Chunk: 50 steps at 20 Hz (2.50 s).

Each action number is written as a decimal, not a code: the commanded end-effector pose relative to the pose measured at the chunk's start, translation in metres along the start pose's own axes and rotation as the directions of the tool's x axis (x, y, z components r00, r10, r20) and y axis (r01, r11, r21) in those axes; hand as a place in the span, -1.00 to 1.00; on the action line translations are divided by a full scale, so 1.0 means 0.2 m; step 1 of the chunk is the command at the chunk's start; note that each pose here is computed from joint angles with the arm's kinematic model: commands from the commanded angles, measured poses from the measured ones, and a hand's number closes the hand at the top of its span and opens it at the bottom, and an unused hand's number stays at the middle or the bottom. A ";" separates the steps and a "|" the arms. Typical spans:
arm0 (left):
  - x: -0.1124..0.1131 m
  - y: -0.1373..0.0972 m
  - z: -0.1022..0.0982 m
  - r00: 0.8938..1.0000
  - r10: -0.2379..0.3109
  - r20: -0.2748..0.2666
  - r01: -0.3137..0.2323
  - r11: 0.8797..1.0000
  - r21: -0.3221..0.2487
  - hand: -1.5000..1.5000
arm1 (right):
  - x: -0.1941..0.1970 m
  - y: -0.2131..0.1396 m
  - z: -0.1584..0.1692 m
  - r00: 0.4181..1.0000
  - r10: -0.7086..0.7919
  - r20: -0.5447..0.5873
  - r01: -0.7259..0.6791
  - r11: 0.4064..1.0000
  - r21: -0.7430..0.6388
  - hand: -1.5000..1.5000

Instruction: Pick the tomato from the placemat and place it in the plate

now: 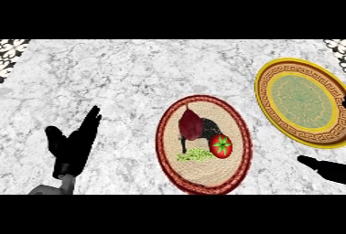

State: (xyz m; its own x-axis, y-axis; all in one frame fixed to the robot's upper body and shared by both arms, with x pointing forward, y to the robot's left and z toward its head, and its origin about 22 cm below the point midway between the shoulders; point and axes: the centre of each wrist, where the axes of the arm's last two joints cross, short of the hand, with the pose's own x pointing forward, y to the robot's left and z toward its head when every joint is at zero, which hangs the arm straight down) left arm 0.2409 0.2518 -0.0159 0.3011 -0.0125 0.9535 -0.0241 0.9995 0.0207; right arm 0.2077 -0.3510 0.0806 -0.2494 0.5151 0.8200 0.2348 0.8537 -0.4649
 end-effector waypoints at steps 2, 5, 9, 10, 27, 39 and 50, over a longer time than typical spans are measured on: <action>-0.15 -0.05 0.03 0.996 0.010 -0.091 -0.012 1.000 -0.021 0.00 | 0.13 -0.03 0.07 0.981 0.188 -0.053 -0.169 0.953 0.251 -1.00; -0.10 -0.08 0.05 0.996 0.003 -0.088 -0.006 0.999 -0.035 0.00 | 0.25 0.02 0.08 0.967 0.238 -0.085 -0.207 0.939 0.275 -1.00; -0.13 -0.02 0.00 0.997 0.005 -0.078 -0.007 1.000 -0.022 0.00 | 0.34 0.15 0.04 0.937 0.322 -0.137 -0.267 0.911 0.314 -1.00; -0.12 -0.08 0.01 0.997 0.004 -0.077 -0.007 0.999 -0.041 0.00 | 0.40 0.19 0.04 0.940 0.313 -0.139 -0.254 0.910 0.328 -1.00; -0.08 0.02 0.02 0.996 -0.014 -0.086 0.011 0.999 -0.033 0.00 | 0.44 0.70 0.07 0.907 0.365 -0.208 -0.243 0.860 0.449 -1.00; -0.19 -0.05 0.03 0.997 0.014 -0.081 -0.017 0.999 -0.029 0.00 | 0.35 0.88 0.08 0.829 0.512 -0.224 -0.379 0.810 0.447 -1.00; -0.08 -0.04 0.01 0.997 -0.013 -0.080 0.011 0.999 -0.031 0.00 | 0.22 0.99 0.03 0.814 0.535 -0.226 -0.369 0.777 0.510 -1.00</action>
State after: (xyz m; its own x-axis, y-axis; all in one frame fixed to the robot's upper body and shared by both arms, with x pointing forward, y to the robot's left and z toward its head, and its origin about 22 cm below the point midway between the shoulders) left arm 0.2424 0.2429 -0.0193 0.3011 -0.0190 0.9534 0.0055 0.9998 0.0182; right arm 0.2348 -0.1630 0.0429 0.1351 0.8516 0.5065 -0.1776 0.5237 -0.8332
